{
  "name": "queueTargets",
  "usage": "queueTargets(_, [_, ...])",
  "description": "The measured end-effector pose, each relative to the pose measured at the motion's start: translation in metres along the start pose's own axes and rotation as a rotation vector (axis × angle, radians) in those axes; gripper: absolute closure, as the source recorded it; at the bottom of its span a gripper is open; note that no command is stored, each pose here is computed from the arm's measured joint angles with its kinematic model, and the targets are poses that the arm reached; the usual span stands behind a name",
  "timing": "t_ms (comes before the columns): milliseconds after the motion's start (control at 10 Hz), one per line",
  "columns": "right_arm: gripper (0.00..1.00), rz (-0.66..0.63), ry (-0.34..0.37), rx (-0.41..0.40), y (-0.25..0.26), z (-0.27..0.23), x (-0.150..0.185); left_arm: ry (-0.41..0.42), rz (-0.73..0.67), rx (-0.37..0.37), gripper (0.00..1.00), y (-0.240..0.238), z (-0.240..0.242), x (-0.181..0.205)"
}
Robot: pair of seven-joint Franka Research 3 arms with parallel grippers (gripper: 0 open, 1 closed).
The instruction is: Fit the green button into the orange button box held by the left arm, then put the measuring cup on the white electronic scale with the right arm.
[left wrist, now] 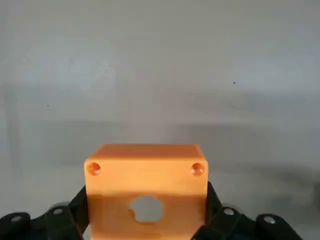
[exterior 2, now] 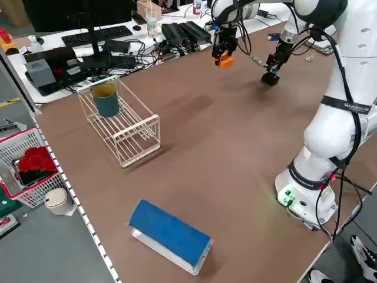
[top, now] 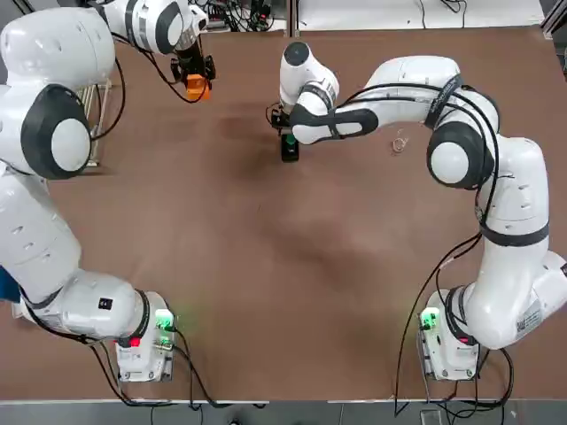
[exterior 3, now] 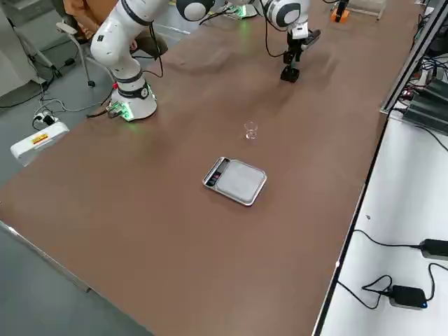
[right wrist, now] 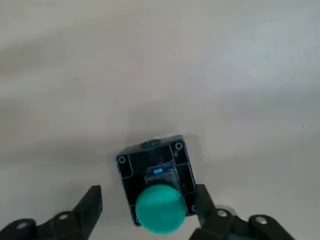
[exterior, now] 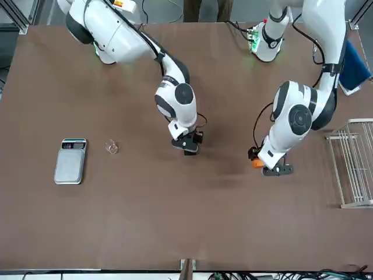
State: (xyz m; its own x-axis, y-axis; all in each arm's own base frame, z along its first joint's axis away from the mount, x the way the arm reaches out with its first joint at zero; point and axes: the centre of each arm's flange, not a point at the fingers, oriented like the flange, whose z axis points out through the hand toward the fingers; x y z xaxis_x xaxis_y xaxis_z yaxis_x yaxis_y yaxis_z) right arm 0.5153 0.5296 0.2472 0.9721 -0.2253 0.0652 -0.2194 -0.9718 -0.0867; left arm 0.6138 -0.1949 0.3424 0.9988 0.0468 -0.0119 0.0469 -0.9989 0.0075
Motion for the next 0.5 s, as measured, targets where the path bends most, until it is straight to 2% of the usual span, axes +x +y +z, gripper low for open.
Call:
queueTargets(100, [0.12, 0.008, 0.008, 0.007, 0.000, -0.006, 0.006, 0.005, -0.007, -0.004, 0.14, 0.010, 0.000, 0.001])
queueTargets(200, [0.01, 0.018, 0.014, 0.003, 0.003, -0.012, 0.013, 0.004, -0.012, -0.006, 0.14, 0.021, 0.002, 0.000])
queueTargets(500, [0.00, 0.055, 0.048, -0.058, 0.029, -0.059, 0.049, 0.004, -0.011, -0.008, 0.14, 0.040, 0.004, -0.004])
